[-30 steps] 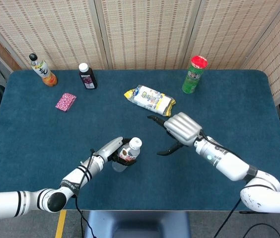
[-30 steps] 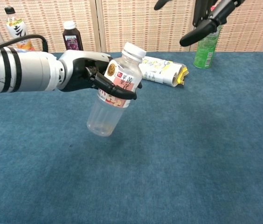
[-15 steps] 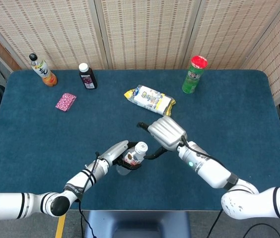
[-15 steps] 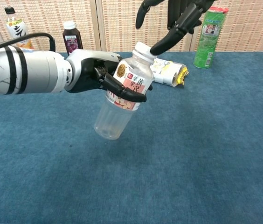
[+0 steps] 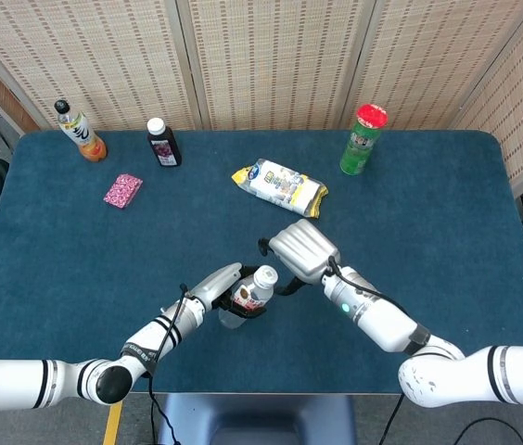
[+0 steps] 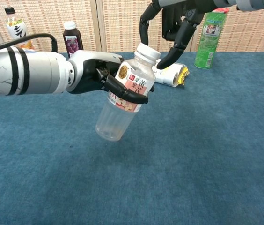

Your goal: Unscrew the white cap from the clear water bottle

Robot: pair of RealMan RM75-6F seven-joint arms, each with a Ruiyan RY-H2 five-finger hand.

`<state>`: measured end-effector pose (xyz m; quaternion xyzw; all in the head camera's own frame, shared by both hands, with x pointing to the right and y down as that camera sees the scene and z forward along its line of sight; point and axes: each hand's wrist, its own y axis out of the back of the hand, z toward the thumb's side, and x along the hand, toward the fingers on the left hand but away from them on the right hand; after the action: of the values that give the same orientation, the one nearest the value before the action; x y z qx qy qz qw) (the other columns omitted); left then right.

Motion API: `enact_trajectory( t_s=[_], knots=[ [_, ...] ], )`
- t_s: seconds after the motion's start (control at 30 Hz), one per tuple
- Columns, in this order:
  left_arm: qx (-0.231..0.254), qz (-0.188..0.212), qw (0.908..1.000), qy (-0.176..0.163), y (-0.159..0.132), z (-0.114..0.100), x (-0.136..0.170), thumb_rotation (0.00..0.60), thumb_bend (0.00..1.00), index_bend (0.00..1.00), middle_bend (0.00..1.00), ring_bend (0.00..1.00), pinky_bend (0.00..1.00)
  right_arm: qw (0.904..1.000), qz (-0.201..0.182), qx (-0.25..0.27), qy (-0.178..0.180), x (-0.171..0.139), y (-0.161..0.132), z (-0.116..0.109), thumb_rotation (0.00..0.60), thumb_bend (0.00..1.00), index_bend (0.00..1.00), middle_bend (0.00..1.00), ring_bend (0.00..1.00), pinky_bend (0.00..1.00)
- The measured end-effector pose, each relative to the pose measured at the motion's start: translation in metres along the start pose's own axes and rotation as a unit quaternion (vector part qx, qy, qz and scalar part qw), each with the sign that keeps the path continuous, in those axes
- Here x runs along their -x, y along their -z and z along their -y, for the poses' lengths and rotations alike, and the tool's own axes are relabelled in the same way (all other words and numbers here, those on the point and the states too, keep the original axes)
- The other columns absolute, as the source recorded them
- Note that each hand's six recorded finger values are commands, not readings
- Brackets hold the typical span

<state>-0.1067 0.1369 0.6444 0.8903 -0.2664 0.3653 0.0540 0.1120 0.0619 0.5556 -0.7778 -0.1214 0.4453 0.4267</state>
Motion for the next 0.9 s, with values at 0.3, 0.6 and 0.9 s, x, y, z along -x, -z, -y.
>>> enact_trajectory(
  t_s=[0.3, 0.6, 0.9],
  knots=[
    [-0.002, -0.002, 1.0, 0.0, 0.0024, 0.0, -0.0003, 0.6, 0.62, 0.61, 0.8, 0.43, 0.28, 0.9997, -0.014, 0.022, 0.001, -0.0015, -0.0064, -0.0023, 0.522, 0.1, 0.42, 0.91, 0.85, 0.58],
    [-0.005, -0.002, 1.0, 0.001, 0.0022, 0.0017, -0.0004, 0.6, 0.62, 0.61, 0.8, 0.43, 0.28, 0.9993, -0.022, 0.029, 0.002, -0.0022, -0.0094, -0.0046, 0.6, 0.1, 0.47, 0.92, 0.86, 0.58],
    [-0.007, -0.002, 1.0, 0.002, 0.0022, 0.0025, -0.0009, 0.6, 0.62, 0.61, 0.8, 0.43, 0.28, 0.9996, -0.017, 0.024, 0.006, -0.0014, -0.0104, -0.0058, 0.6, 0.1, 0.5, 0.92, 0.87, 0.58]
  ],
)
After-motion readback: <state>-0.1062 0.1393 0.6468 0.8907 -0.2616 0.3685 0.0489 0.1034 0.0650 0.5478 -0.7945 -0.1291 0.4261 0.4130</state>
